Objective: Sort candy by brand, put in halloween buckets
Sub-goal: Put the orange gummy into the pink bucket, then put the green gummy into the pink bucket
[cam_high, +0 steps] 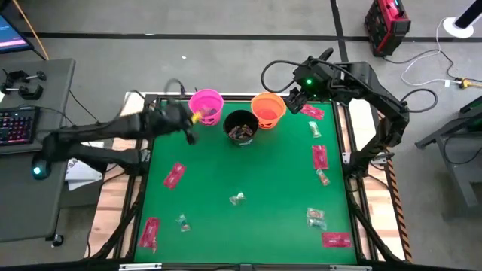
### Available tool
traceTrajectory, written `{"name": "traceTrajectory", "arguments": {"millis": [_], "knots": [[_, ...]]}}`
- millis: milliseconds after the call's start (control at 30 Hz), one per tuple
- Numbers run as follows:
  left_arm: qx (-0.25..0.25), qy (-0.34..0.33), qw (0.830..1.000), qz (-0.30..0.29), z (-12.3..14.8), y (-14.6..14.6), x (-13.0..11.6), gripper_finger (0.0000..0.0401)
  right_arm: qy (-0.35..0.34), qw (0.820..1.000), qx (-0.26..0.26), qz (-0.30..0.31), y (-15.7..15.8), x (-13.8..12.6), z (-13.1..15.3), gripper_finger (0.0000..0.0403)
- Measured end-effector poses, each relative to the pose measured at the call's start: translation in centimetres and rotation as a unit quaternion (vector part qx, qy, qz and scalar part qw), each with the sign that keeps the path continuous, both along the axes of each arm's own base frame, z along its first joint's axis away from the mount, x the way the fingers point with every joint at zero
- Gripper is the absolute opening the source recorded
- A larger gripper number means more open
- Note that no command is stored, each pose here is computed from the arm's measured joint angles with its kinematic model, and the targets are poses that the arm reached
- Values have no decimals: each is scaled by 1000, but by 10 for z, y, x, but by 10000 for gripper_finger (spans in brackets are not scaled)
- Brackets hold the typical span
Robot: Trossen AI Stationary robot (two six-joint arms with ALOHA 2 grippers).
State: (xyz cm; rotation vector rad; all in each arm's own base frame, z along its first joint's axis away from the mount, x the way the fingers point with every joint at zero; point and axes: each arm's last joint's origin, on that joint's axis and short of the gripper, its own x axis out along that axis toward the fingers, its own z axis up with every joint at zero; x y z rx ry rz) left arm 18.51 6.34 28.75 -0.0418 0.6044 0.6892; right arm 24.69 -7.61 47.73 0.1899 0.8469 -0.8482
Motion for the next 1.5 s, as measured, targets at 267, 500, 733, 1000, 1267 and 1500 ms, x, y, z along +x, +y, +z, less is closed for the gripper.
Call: {"name": "traceTrajectory", "arguments": {"millis": [267,500,733,1000,1267,1500], "knots": [[-78,-14,992,95,-18,70,-10,40,-3,1000,-3,-2,0,0,0,231],[-154,-11,981,113,-41,92,-3,140,3,1000,-2,-1,0,0,0,231],[-188,-79,974,100,-25,87,-6,231,5,1000,4,-16,-4,1,-4,231],[-228,-243,943,-20,33,54,-21,254,113,984,64,-121,-41,-1,-80,231],[-226,-339,912,-43,65,13,-50,255,99,944,220,-225,-90,-56,-199,231],[-199,-397,895,-27,78,0,-54,255,47,905,312,-284,-109,-90,-290,231]]}}
